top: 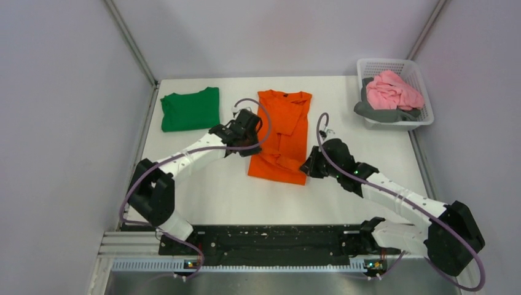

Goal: Fold and stack the t-shirts
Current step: Fold the folded rectangular tshirt in 1/3 of the way

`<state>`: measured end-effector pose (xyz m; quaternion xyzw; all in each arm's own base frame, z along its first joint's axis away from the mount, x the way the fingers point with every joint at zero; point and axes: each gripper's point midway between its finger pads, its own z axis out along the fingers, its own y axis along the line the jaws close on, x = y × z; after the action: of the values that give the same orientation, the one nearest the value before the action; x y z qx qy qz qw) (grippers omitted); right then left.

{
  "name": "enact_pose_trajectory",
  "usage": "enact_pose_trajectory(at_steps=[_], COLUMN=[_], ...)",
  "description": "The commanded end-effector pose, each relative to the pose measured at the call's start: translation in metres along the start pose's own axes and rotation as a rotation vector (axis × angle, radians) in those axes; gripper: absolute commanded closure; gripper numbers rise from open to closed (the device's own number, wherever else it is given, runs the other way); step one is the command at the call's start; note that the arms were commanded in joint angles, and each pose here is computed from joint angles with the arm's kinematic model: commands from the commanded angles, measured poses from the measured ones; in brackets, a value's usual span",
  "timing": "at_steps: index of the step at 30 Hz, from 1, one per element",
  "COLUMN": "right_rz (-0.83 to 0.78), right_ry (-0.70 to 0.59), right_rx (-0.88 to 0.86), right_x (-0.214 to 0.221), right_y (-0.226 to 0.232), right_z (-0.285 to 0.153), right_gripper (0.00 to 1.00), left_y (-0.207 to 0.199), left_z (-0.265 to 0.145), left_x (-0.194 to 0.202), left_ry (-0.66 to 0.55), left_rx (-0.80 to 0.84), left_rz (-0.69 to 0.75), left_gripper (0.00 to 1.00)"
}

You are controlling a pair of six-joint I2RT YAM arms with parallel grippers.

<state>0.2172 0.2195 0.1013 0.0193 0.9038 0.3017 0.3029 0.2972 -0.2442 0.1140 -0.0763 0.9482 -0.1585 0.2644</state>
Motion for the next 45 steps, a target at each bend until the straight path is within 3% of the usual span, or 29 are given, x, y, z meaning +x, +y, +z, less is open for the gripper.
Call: enact_pose_trajectory(at_steps=[1, 12, 24, 27, 33, 35, 36, 37, 39, 42, 45], right_rz=[-0.093, -0.09, -0.051, -0.031, 0.034, 0.043, 0.036, 0.026, 0.0, -0.04, -0.084], right_ry=[-0.268, -0.303, -0.226, -0.227, -0.205, -0.196, -0.191, -0.197, -0.214, -0.177, -0.087], right_rx=[0.072, 0.067, 0.051, 0.076, 0.066, 0.044, 0.03, 0.021, -0.012, -0.089, -0.146], right_x=[-0.081, -0.131, -0.138, -0.142, -0.166, -0.183, -0.191, -0.198, -0.204, -0.188, -0.14], right_y=[0.004, -0.008, -0.019, -0.029, -0.041, -0.038, -0.033, -0.029, -0.017, -0.002, 0.009], right_z=[0.004, 0.035, 0.081, 0.086, 0.1, 0.099, 0.098, 0.095, 0.085, 0.071, 0.063], right_gripper=[1.0, 1.0, 1.0, 1.0, 0.82, 0.55, 0.46, 0.41, 0.27, 0.02, 0.01], left_y=[-0.009, -0.009, 0.005, 0.003, -0.008, -0.015, -0.017, -0.019, -0.023, -0.026, -0.015], left_z=[0.008, 0.044, 0.081, 0.091, 0.098, 0.092, 0.087, 0.08, 0.065, 0.039, 0.019], left_x=[-0.04, -0.079, -0.094, -0.095, -0.12, -0.135, -0.143, -0.15, -0.16, -0.159, -0.136], left_ry=[-0.053, -0.012, 0.042, 0.078, 0.079, 0.07, 0.059, 0.044, 0.011, -0.004, 0.0], left_rx=[0.027, 0.014, -0.026, -0.002, 0.074, 0.105, 0.111, 0.115, 0.126, 0.148, 0.152], left_rz=[0.042, 0.055, 0.053, 0.049, 0.044, 0.039, 0.038, 0.04, 0.045, 0.041, 0.02], left_gripper=[1.0, 1.0, 1.0, 0.95, 0.5, 0.31, 0.27, 0.23, 0.03, 0.01, 0.01])
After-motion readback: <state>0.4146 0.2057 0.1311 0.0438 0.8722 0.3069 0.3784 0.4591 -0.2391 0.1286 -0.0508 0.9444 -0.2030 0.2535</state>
